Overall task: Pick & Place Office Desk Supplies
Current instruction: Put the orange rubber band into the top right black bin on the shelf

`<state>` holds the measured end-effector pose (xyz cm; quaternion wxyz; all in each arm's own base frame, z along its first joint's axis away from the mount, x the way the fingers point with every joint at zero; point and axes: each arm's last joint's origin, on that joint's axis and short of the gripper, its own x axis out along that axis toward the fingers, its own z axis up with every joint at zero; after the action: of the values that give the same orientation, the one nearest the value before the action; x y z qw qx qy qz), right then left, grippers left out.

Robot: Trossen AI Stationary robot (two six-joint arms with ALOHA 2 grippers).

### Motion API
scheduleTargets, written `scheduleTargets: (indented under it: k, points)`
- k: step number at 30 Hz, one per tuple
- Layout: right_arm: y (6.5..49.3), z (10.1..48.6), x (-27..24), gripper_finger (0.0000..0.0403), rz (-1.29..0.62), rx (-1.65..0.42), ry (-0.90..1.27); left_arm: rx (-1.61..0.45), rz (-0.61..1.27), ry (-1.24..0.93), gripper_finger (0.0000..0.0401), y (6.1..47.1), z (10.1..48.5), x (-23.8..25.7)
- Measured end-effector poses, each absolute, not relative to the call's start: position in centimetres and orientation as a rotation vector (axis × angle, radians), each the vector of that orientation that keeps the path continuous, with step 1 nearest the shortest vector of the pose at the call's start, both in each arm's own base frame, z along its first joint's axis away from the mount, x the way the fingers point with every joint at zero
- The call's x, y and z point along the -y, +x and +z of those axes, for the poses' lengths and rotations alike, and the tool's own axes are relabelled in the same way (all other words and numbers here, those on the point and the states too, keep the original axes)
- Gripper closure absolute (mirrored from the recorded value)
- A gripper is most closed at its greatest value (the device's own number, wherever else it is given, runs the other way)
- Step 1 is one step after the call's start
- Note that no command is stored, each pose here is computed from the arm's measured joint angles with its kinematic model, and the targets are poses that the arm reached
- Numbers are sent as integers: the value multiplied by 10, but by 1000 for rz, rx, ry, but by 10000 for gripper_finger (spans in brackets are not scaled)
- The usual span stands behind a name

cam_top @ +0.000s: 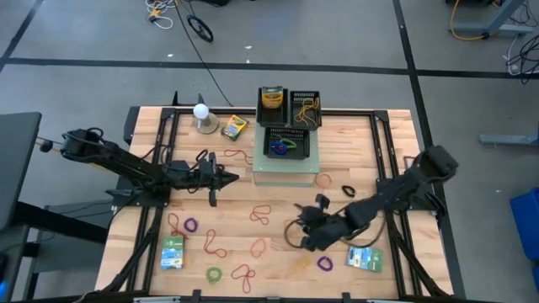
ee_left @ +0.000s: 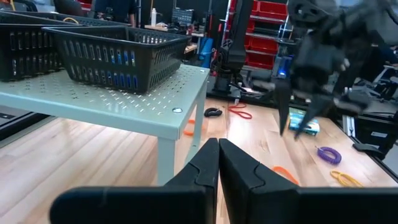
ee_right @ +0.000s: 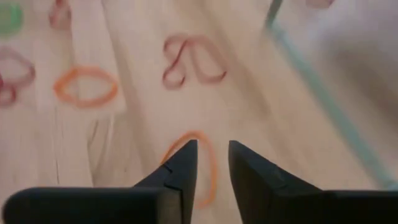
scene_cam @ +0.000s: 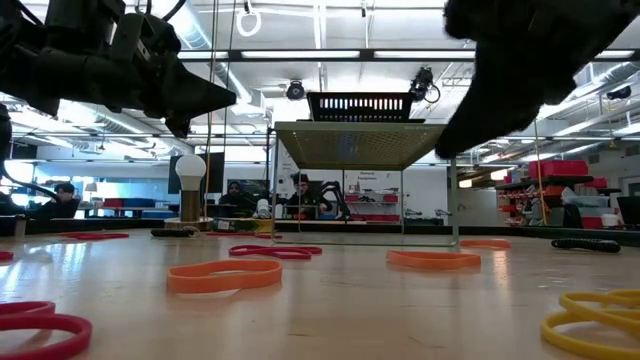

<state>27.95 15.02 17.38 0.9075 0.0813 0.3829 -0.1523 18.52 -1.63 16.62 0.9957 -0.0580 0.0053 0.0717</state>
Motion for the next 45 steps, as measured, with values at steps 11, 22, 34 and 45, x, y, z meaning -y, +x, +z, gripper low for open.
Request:
scheduleTargets:
  k: [11,22,34,45]
  points:
    - [323,144,-166,259,-164,-1172,71,-11,144,-116,384,185,166,16]
    - [332,136,-150,322,-105,-1238,65,-12,144,-116,384,185,166,16]
    - [332,136,-150,367,-75,-1258,68,-12,144,-116,384,185,166,16]
    - [331,136,-148,399,-86,-1272,55,-12,144,-116,384,185,166,16]
